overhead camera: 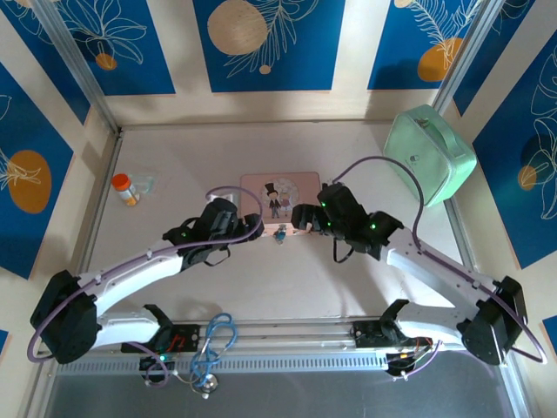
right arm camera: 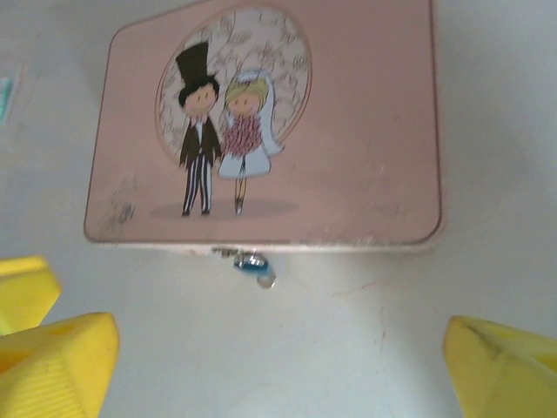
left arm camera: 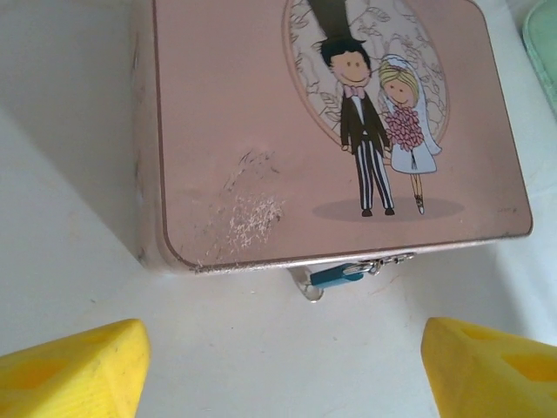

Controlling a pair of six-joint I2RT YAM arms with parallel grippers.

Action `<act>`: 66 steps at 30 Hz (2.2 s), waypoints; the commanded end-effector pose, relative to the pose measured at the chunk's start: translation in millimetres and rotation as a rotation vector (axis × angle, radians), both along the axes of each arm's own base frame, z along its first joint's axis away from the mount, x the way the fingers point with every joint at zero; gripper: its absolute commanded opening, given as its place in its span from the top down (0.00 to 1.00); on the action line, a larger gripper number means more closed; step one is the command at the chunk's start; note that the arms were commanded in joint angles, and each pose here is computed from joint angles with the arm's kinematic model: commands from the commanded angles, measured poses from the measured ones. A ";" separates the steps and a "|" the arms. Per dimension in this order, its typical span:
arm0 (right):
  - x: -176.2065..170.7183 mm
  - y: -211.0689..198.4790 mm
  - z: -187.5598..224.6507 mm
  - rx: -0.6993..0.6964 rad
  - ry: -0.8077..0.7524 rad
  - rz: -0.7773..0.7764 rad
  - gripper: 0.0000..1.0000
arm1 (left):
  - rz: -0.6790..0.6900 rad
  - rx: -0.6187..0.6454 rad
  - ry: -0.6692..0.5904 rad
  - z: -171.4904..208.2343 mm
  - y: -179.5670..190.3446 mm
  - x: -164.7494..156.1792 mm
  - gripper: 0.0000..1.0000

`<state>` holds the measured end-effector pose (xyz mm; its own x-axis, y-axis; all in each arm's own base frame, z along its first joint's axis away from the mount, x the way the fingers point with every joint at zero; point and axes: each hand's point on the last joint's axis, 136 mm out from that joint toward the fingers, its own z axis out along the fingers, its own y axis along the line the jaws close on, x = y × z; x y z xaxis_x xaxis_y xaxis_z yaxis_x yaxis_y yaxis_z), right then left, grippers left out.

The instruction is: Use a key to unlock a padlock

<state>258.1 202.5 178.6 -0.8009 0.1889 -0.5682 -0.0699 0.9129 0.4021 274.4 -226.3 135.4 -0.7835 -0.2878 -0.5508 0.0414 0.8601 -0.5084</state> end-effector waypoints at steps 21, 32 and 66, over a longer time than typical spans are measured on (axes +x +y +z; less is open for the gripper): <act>7.1 88.0 -92.0 -0.005 0.198 0.092 0.39 | 0.084 -0.202 0.120 -31.2 -27.7 18.9 0.27; 15.8 88.6 -97.2 -0.050 0.237 0.020 0.42 | 0.094 -0.207 0.104 -37.1 -24.1 26.8 0.33; 39.8 98.4 -125.8 -0.165 0.126 0.007 0.41 | 0.041 -0.312 -0.040 -28.9 -1.1 -6.2 0.41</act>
